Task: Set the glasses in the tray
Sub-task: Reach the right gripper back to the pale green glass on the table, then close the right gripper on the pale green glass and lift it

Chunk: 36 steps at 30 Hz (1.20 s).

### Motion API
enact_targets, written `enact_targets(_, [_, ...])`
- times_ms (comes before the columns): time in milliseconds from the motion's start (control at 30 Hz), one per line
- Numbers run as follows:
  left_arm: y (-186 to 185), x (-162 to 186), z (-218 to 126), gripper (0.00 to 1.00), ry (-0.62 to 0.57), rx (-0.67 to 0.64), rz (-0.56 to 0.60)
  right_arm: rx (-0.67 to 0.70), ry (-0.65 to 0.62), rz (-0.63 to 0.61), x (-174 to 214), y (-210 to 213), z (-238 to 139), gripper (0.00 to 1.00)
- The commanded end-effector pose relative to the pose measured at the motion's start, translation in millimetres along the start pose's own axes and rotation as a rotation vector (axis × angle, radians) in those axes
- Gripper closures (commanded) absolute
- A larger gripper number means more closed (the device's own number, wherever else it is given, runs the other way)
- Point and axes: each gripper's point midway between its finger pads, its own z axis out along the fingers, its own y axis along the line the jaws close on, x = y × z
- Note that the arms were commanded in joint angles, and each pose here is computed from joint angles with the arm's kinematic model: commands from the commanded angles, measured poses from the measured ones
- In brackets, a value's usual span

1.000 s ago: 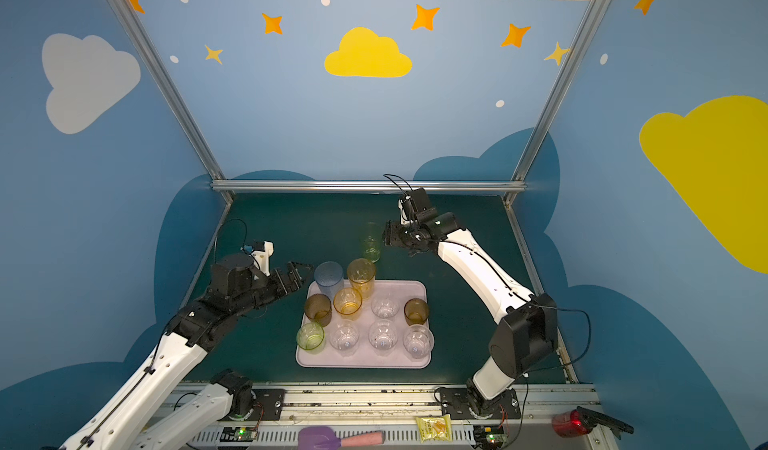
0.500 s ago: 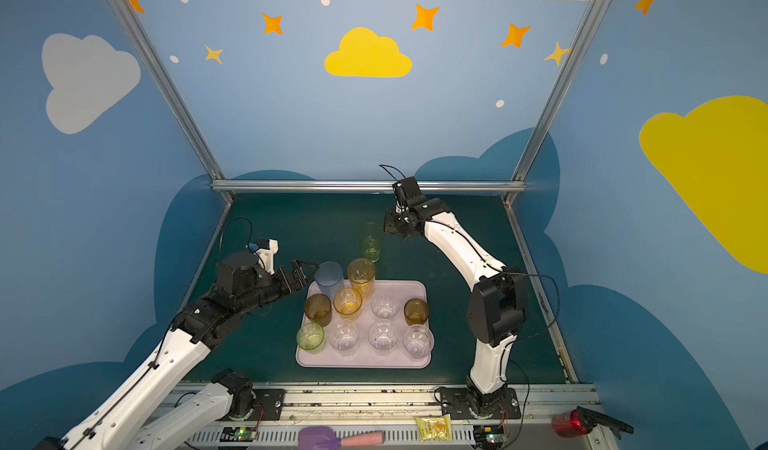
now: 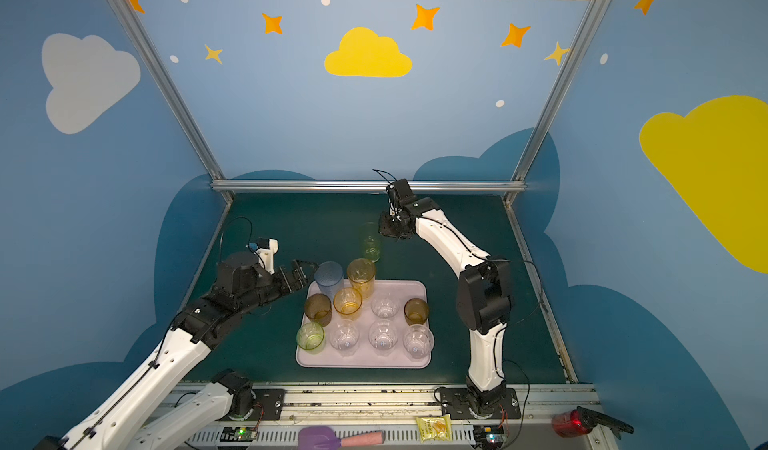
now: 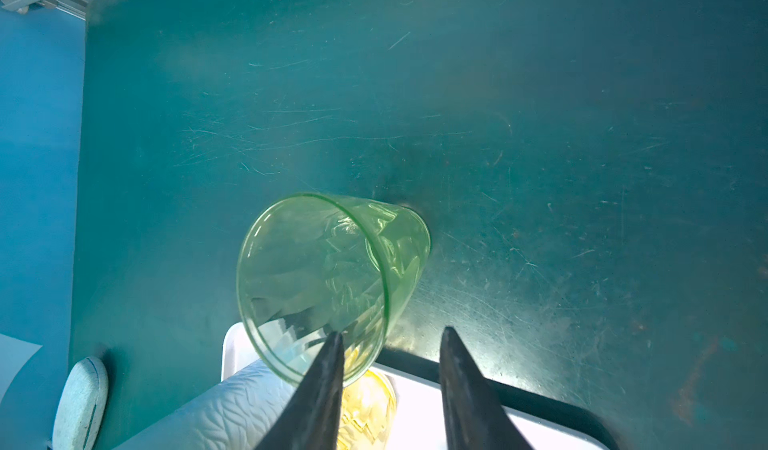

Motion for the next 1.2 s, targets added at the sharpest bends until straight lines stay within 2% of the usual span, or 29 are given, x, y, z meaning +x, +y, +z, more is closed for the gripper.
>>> enact_targets(0, [-4,-5,0,0.00,-0.019,0.008,0.023,0.014,0.000,0.004,-3,-1,4,0.63])
enact_targets(533, [2,-2,3,0.00,-0.009,-0.013,0.028,0.040,0.030,0.005,1,-7,23,0.73])
enact_targets(1167, [3,-2,3,0.00,-0.012,-0.014,0.044,0.051,0.030,0.012,-2,-11,24,0.98])
